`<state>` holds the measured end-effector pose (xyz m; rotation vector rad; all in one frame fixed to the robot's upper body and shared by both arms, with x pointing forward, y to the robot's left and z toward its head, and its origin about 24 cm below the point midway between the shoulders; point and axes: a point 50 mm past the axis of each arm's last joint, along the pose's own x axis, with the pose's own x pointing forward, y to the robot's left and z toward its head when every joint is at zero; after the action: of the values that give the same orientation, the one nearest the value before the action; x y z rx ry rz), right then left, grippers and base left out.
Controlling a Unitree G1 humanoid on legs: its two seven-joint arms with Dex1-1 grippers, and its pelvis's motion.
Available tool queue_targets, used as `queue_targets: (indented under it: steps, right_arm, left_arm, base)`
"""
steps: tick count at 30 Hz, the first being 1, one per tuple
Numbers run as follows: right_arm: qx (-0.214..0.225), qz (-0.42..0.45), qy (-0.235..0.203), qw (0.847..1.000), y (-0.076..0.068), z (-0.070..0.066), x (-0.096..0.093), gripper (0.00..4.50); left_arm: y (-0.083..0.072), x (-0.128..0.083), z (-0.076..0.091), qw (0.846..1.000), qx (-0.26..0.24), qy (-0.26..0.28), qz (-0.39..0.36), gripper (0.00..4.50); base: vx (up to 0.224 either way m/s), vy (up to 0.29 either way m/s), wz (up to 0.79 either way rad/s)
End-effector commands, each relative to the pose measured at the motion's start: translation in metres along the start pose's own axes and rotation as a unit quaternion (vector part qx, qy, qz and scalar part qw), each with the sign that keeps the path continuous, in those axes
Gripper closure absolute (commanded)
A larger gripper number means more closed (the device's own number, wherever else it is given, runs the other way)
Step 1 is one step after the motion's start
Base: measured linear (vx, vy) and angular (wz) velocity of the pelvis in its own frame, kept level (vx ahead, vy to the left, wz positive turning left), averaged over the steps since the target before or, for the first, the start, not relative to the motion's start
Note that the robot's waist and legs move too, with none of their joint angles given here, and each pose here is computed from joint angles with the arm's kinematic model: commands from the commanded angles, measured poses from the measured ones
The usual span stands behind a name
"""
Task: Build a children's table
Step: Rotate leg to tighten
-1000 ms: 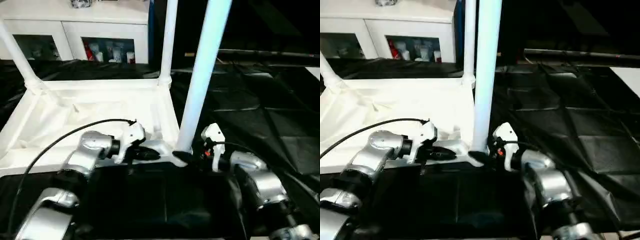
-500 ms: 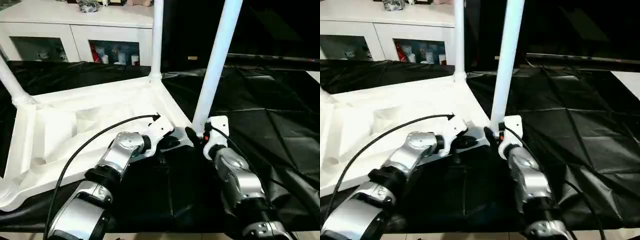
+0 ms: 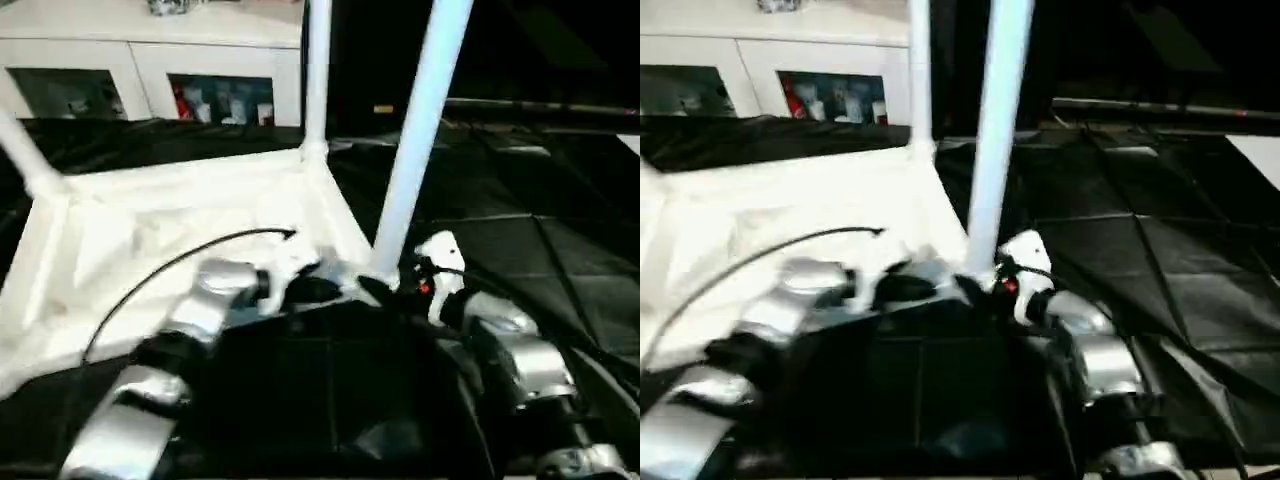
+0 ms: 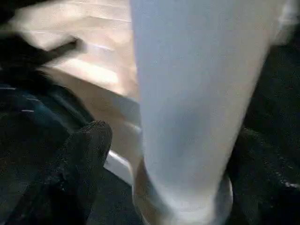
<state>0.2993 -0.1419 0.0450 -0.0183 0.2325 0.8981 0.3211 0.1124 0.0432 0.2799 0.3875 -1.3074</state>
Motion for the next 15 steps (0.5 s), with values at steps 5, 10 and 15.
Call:
queue_targets:
  steps: [5, 10, 15]
  right_arm:
    - [0.009, 0.079, 0.002, 0.997, 0.004, 0.005, -0.007, 0.81]
    - [0.001, 0.124, 0.036, 0.992, 0.011, -0.002, -0.009, 1.18]
    - [-0.002, 0.133, 0.047, 0.990, 0.011, -0.005, -0.010, 1.54]
  left_arm:
    - [-0.013, -0.017, -0.023, 0.996, -0.048, 0.014, -0.070, 4.50]
    - [-0.013, -0.027, -0.028, 0.996, -0.054, 0.020, -0.065, 4.50]
    - [-0.014, -0.030, -0.029, 0.996, -0.056, 0.022, -0.064, 4.50]
  base:
    - [0.000, 0.000, 0.00]
    - [0.000, 0.000, 0.00]
    - [0.000, 0.000, 0.00]
